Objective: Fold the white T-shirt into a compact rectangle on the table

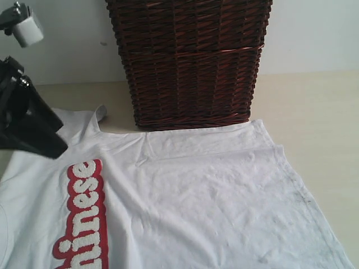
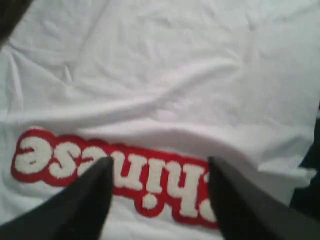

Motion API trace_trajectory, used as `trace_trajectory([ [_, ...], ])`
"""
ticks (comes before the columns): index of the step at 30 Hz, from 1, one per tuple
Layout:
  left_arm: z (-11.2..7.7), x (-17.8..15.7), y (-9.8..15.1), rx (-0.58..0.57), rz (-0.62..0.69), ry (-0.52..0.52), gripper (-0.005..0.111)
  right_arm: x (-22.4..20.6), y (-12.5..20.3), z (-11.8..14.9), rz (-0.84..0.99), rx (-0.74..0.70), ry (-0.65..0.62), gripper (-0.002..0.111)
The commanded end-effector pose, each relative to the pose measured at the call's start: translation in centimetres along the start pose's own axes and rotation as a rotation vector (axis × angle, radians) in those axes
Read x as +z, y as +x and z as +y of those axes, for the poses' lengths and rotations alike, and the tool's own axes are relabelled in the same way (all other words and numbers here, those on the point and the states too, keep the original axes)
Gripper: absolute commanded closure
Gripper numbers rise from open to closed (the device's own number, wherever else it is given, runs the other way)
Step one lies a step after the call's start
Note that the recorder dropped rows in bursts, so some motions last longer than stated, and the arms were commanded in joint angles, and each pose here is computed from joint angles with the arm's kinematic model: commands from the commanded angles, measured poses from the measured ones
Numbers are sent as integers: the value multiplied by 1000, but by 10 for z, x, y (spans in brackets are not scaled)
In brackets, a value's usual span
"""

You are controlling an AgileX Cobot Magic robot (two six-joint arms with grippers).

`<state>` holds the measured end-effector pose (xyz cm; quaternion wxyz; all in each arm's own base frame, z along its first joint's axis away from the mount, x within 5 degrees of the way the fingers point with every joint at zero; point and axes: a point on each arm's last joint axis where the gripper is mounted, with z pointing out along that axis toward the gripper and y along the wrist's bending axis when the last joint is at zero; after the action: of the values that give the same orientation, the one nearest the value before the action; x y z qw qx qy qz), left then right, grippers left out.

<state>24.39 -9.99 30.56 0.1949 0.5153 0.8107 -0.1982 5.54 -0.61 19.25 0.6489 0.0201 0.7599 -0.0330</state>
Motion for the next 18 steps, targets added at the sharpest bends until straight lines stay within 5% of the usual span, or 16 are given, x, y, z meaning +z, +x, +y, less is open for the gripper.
trace_trajectory([
  [1, 0, 11, 30, 10, 208, -7, 5, 0, 1, 0, -5, -8, -2, 85],
  [9, 4, 46, 93, 51, 564, -23, 14, 0, 1, 0, -5, -8, -2, 85],
  [18, 6, 63, 111, 96, 590, -68, 14, 0, 1, 0, -5, -8, -2, 85],
])
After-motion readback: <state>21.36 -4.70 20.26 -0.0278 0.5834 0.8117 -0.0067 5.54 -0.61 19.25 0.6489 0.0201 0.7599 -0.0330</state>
